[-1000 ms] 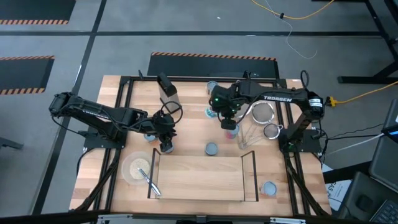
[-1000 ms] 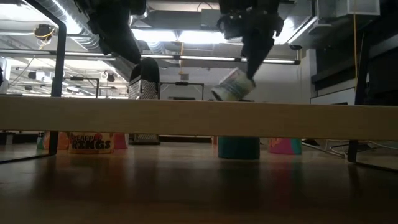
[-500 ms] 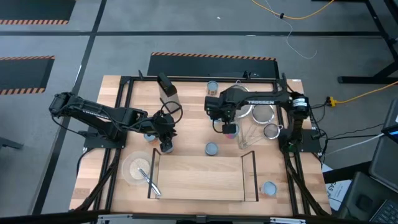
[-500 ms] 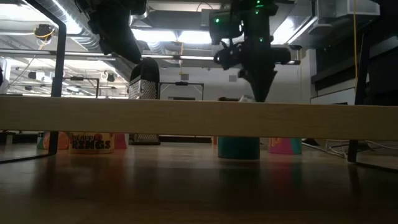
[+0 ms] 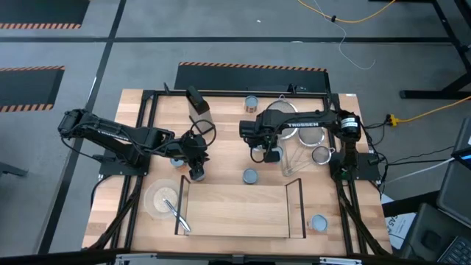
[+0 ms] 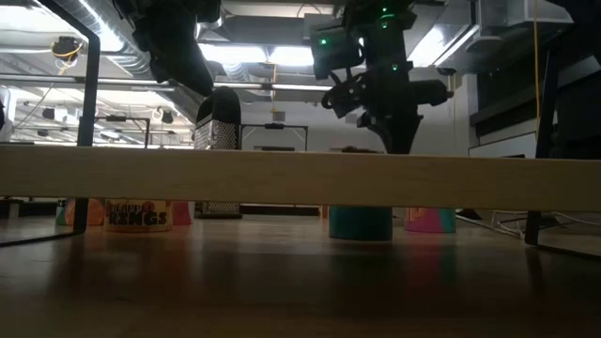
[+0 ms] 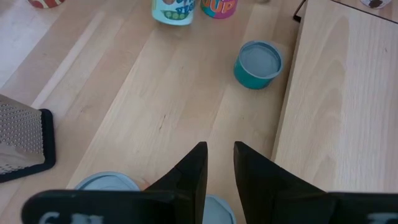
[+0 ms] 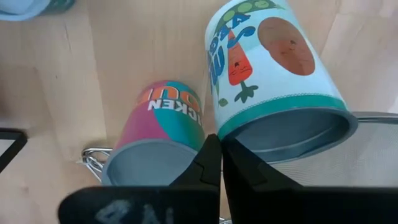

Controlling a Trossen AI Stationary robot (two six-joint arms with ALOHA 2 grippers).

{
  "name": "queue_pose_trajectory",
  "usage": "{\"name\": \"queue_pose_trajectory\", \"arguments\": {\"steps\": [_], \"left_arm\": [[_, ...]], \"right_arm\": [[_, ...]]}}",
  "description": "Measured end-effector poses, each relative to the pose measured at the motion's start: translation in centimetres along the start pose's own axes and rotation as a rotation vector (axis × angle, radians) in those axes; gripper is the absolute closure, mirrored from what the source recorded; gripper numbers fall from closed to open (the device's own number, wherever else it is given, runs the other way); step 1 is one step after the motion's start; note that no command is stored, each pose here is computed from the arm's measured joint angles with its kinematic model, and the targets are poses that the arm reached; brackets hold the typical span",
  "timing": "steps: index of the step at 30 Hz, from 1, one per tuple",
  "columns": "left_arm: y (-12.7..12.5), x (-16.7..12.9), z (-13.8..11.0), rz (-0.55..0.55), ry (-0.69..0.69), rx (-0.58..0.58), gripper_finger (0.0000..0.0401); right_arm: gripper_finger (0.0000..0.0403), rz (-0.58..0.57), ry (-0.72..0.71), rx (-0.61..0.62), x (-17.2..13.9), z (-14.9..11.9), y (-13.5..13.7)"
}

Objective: Pick and place cans onto a shelf
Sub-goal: Adjust the white canned mix veggies

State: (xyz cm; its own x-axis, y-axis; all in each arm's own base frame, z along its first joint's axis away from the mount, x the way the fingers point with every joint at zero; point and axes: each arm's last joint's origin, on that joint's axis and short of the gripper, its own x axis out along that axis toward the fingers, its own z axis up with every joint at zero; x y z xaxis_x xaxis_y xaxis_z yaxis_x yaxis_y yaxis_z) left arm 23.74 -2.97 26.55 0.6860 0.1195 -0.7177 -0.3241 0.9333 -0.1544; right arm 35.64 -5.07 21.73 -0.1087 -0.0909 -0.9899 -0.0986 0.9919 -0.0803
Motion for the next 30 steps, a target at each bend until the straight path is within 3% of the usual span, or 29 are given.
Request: {"name": "queue_pose_trajectory", "arguments": {"steps": [9, 18, 30], "left_arm": [[0.0, 0.0, -0.01, 0.0, 0.0, 0.0, 0.033], [0.0, 0.0, 0.0, 0.0, 0.0, 0.0, 0.033], [0.0, 0.0, -0.01, 0.0, 0.0, 0.0, 0.033]], "right_arm": [[0.0395, -0.004, -0.017, -0.023, 0.0, 0.17, -0.04], [0.0361, -0.006, -0.029, -0.023, 0.0, 0.28, -0.06], [0.0357, -0.01, -0.049, -0.021, -0.02, 0.46, -0.1]]}}
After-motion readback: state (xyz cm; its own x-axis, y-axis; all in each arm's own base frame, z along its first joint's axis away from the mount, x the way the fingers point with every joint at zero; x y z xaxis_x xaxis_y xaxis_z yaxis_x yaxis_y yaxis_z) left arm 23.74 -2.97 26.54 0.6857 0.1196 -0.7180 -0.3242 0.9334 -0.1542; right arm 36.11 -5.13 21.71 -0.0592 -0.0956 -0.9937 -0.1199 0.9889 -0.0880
